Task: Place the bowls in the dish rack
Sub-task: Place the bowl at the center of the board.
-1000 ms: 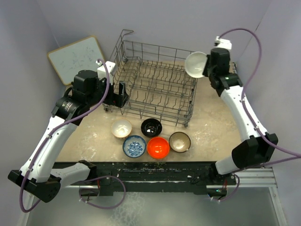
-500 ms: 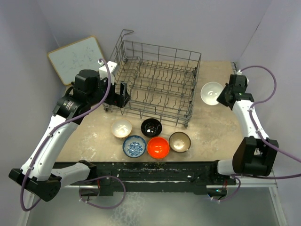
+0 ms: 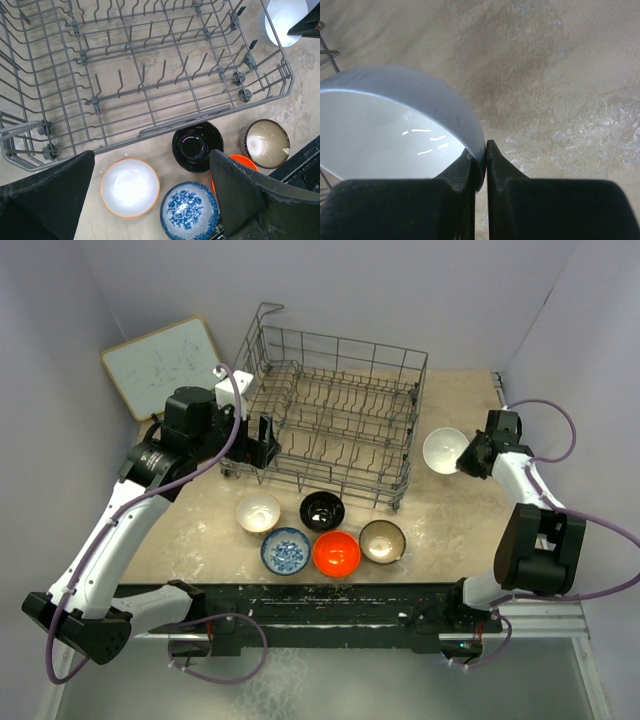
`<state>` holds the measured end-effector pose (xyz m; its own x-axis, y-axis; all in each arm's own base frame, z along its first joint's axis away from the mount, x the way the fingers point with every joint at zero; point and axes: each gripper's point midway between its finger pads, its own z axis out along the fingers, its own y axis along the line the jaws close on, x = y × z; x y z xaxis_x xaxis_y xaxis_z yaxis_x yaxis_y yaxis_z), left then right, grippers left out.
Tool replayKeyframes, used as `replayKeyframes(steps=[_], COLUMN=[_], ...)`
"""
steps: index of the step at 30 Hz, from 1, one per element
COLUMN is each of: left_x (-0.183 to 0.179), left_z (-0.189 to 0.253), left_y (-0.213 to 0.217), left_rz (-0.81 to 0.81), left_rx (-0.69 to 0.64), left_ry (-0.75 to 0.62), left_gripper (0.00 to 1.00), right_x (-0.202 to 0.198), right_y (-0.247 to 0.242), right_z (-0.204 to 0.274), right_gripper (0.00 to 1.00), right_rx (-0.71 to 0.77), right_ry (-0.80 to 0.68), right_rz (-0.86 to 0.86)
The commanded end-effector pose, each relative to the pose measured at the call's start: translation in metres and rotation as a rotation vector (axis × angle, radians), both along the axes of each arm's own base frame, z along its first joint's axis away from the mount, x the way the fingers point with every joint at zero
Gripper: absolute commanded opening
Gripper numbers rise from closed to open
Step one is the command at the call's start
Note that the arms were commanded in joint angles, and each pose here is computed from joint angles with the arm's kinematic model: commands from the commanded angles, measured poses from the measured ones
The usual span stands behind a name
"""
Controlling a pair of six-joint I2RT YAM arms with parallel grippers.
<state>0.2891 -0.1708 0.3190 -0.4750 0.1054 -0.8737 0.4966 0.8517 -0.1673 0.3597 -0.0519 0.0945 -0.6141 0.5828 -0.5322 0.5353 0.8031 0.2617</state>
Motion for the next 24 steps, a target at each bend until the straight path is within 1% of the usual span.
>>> replayKeyframes(steps=[1,4,6,7,9,14,16,18,20,21,24], left_x=[0.005,0.004,0.004,0.003,0.003,0.002,0.002,0.002,0.002,0.002,0.002], left_z=[0.005,0.005,0.005,0.005,0.005,0.004,0.004,0.004,0.003,0.002,0.003], left_y=[-0.004,-0.004,-0.004,-0.004,-0.003,-0.003,-0.003,-0.002,-0.002,-0.002,-0.003], left_rz=[-0.025,-0.025,-0.023,-0.022,-0.021,-0.024,-0.022,-0.02,-0.02,-0.02,-0.021], left_rx=[-0.011,-0.01,-0.011,-0.013,-0.012,-0.013,-0.011,-0.011,-0.01,-0.009,-0.012], left_ry=[-0.036,-0.035,-0.035,-0.035,-0.035,-0.033,-0.033,-0.034,-0.031,-0.03,-0.032], left_gripper=[0.99,0.99,0.99,0.99,0.99,0.99,0.99,0.99,0.99,0.99,0.99], right_x=[0.014,0.013,0.013,0.005,0.002,0.002,0.002,0.003,0.003,0.003,0.003], right_y=[-0.007,-0.011,-0.012,-0.01,-0.008,-0.007,-0.008,-0.008,-0.009,-0.009,-0.009], right_z=[0.01,0.006,0.002,-0.011,-0.021,-0.03,-0.033,-0.033,-0.031,-0.03,-0.026], right_gripper=[0.09,0.12,0.12,0.12,0.12,0.13,0.15,0.23,0.37,0.46,0.6], right_rx=[0.006,-0.003,0.0,0.009,0.02,0.029,0.031,0.029,0.028,0.027,0.023], right_ry=[-0.073,-0.061,-0.051,-0.018,0.002,0.02,0.026,0.025,0.023,0.02,0.018], right_rz=[-0.031,-0.045,-0.046,-0.043,-0.04,-0.035,-0.037,-0.034,-0.036,-0.036,-0.031])
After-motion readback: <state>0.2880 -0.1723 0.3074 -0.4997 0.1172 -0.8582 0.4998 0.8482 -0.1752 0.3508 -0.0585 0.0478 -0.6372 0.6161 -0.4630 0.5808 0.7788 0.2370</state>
